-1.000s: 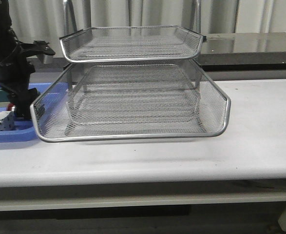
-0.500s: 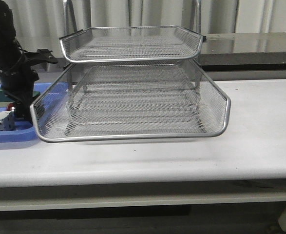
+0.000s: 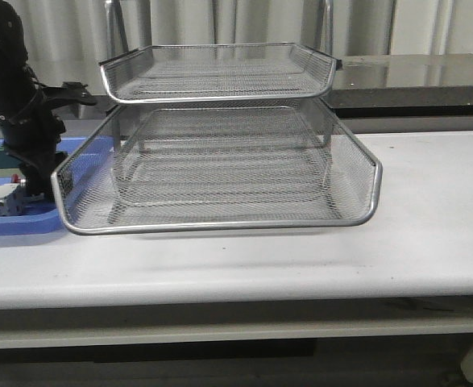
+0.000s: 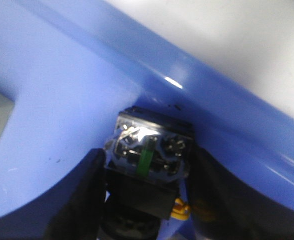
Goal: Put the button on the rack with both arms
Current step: 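Lower the left gripper onto the red push button and grasp it, then lift the red push button and lower it into the pulled-out middle tray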
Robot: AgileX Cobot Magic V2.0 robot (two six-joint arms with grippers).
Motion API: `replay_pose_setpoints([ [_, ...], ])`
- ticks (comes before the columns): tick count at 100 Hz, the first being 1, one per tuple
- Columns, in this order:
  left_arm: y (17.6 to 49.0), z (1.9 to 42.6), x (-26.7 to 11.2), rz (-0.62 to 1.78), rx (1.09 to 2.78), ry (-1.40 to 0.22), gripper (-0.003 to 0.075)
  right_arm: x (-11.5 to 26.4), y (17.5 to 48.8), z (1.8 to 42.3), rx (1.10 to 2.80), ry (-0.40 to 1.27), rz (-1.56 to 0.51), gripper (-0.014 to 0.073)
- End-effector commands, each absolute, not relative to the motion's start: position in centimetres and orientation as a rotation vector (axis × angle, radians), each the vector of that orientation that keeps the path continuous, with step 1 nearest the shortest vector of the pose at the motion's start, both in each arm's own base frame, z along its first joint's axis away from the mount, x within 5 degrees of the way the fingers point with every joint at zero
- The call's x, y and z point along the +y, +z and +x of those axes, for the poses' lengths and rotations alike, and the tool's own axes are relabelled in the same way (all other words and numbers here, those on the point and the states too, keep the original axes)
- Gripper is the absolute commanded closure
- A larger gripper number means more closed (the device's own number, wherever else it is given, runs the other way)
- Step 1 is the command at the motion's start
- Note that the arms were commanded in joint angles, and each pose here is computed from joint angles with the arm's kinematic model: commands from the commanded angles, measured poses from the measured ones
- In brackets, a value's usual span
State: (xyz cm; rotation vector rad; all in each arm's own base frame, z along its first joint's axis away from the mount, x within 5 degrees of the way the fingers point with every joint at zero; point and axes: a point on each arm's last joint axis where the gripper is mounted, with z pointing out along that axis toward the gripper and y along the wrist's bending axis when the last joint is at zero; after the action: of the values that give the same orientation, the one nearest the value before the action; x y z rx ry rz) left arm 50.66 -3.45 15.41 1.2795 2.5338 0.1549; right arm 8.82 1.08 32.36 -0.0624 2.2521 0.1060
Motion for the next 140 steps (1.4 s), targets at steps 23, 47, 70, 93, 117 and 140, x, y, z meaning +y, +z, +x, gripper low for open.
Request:
replay_pose_setpoints([
  [23, 23.8, 51.3, -3.1, 1.165, 2.401, 0.269, 0.0716, 1.1, 33.5, 9.1, 2.166, 0.109, -0.052, 0.0663],
  [47, 28.1, 50.2, -2.4, 1.017, 2.507, 0.314, 0.0716, 1.1, 33.5, 9.1, 2.166, 0.109, -0.052, 0.0663],
  [70, 31.7, 48.8, -1.9, 0.819, 2.536, 0.334, 0.0716, 1.1, 33.5, 9.1, 2.167, 0.108, -0.052, 0.0663],
  [93, 35.6, 46.7, -2.1, 0.661, 2.495, 0.289, 0.0716, 1.1, 33.5, 9.1, 2.167, 0.108, -0.052, 0.0663],
  [117, 38.8, 42.6, -3.2, 0.663, 2.472, 0.145, 0.0716, 1.1, 33.5, 9.1, 2.167, 0.108, -0.052, 0.0663],
  [140, 39.2, 38.3, -6.8, 0.791, 2.477, 0.037, 0.0716, 1.1, 33.5, 9.1, 2.167, 0.108, -0.052, 0.0663],
])
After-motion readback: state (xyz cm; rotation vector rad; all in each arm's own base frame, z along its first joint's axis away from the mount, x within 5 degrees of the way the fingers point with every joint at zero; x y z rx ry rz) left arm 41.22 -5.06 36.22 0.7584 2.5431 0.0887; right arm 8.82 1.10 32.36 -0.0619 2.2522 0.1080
